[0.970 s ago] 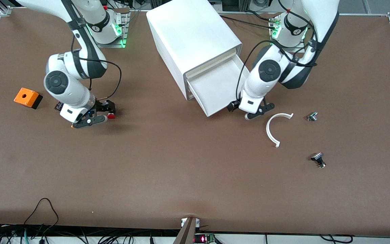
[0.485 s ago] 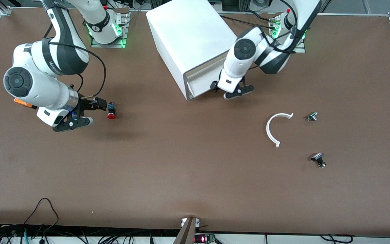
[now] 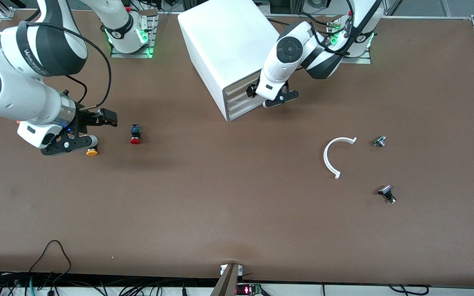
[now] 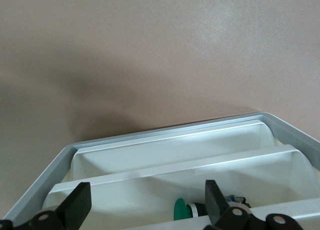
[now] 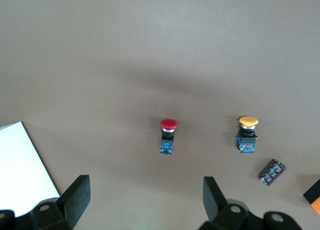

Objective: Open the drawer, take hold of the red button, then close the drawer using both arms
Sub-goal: 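Push the drawer shut with the left gripper while the right gripper withdraws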

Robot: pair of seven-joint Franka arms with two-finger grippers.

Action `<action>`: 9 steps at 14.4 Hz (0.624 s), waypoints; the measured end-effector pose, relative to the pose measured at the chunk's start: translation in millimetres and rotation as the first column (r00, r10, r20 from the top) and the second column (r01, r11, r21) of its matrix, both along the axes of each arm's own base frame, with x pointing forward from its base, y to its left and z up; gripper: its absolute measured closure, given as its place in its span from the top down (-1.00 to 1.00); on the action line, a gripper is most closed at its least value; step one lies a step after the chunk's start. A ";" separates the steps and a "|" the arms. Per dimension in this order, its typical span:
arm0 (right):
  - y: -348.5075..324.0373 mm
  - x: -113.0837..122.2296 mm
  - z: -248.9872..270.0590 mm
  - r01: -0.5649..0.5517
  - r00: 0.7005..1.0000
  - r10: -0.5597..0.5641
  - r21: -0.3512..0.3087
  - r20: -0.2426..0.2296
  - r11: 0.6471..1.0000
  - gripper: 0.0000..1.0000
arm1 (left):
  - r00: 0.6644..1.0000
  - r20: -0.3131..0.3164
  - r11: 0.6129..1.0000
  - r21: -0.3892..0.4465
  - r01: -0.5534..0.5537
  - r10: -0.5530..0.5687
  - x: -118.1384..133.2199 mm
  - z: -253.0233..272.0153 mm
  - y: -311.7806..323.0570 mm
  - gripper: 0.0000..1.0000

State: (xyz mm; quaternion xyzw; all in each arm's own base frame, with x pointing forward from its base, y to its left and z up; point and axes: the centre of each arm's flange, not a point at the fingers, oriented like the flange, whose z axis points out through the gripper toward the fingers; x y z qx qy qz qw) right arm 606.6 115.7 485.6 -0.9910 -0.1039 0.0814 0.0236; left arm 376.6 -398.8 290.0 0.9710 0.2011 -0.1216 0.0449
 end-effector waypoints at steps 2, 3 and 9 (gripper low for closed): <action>-24.4 8.7 10.6 0.037 0.999 -0.036 -0.013 0.038 0.999 1.00 | 1.000 -0.009 1.000 0.006 -0.003 0.003 9.4 -0.4 11.4 1.00; -44.0 14.8 17.4 0.066 0.995 -0.065 -0.020 0.070 0.998 1.00 | 1.000 -0.009 1.000 0.004 0.007 -0.007 20.2 0.6 22.7 1.00; -144.2 13.1 58.4 0.224 0.965 -0.214 -0.052 0.148 0.973 1.00 | 0.994 0.048 0.995 -0.016 0.100 -0.099 123.8 60.5 121.4 1.00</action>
